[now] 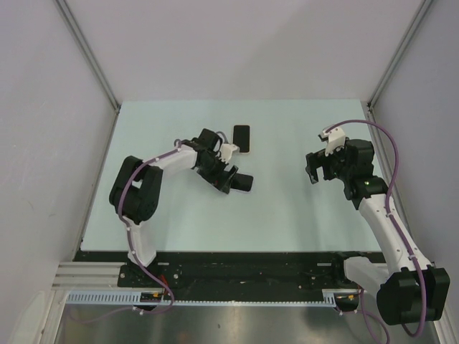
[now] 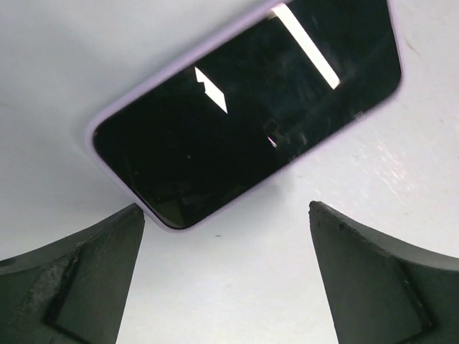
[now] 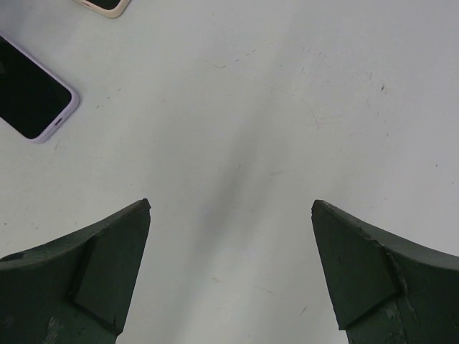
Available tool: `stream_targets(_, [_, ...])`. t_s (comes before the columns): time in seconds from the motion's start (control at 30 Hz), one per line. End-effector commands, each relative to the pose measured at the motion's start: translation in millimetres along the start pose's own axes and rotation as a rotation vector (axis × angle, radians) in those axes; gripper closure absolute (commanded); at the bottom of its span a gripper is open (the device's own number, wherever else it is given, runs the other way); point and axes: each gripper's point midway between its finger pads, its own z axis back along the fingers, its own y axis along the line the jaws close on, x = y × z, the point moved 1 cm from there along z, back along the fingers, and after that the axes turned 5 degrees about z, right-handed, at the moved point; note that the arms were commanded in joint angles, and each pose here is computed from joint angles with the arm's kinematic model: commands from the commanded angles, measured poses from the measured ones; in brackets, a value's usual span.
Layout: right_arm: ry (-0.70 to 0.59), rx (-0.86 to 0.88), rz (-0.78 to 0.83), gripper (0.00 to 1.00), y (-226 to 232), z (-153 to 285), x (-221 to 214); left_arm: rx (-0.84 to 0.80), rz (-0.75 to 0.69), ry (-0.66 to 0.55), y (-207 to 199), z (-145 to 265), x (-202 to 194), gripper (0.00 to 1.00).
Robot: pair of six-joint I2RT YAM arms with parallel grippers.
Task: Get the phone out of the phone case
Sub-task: Adjust the phone at the center of the board.
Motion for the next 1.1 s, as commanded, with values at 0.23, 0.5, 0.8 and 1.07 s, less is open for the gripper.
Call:
stream_targets(0.23, [-0.037,-0.014,0.018,0.00,-3,6,9,-0.150,-0.175,-0.016,-80,23,-9,0.00])
stream_targets(0.5, [-0.037,0.031,0.037,0.00,6,6,8,-0.053,-0.292,-0.146,-74,60,24,0.00])
stream_targets(0.8, [-0.041,0.198,0.088,0.00,35,10,4,0.028,-0.420,-0.103,-51,45,30,0.00])
stream_targets(1.07, [-0.062,0.372,0.427,0.00,88,2,5,-0.004,-0.403,-0.142,-45,57,33,0.00])
